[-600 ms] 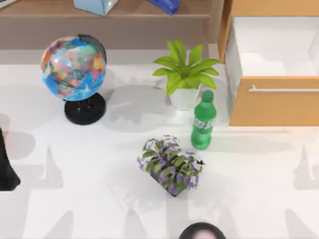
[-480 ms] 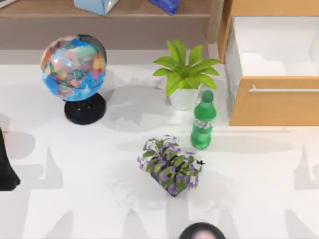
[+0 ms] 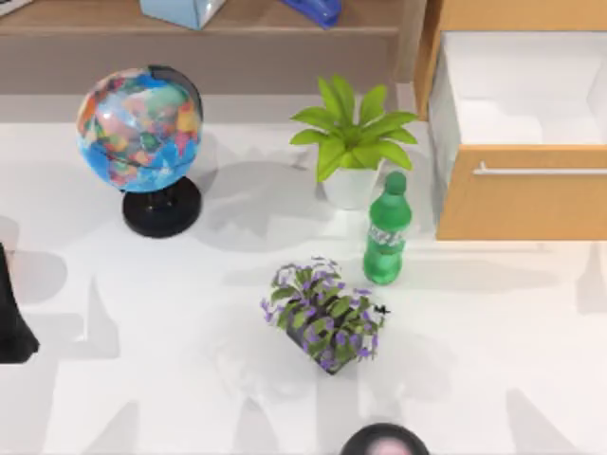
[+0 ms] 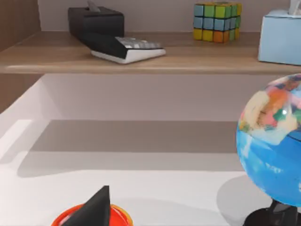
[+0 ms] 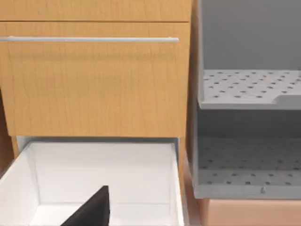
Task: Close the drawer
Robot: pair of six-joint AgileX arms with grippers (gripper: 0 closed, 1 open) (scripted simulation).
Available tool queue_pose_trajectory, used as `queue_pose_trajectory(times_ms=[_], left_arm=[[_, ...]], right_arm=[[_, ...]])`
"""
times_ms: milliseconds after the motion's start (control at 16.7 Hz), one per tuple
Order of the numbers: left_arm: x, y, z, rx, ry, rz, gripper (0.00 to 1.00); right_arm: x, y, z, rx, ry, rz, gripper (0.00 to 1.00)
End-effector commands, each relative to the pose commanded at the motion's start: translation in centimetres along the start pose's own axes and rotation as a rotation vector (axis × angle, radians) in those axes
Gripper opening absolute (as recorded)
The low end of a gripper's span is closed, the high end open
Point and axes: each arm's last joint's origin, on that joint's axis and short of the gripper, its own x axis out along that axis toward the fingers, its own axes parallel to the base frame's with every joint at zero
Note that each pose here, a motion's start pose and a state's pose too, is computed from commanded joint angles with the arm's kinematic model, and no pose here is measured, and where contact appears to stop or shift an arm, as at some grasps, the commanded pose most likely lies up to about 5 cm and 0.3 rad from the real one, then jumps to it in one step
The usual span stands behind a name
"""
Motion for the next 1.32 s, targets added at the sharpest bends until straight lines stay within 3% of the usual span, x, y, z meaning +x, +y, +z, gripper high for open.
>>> queue_pose_trajectory(times_ms=[600, 1080, 1320], left_arm=[[0.0, 0.0, 0.0, 0.000, 0.000, 0.000, 1.00], [0.0, 0.0, 0.0, 0.000, 0.000, 0.000, 1.00], [0.0, 0.0, 0.0, 0.000, 0.000, 0.000, 1.00]], right_arm=[[4.3, -10.8, 5.7, 0.008, 0.030, -0.003, 1.00], [4.5, -11.1, 5.6, -0.004, 0.028, 0.001, 1.00], [6.6, -10.0, 2.8, -0.114, 0.044, 0.033, 1.00]])
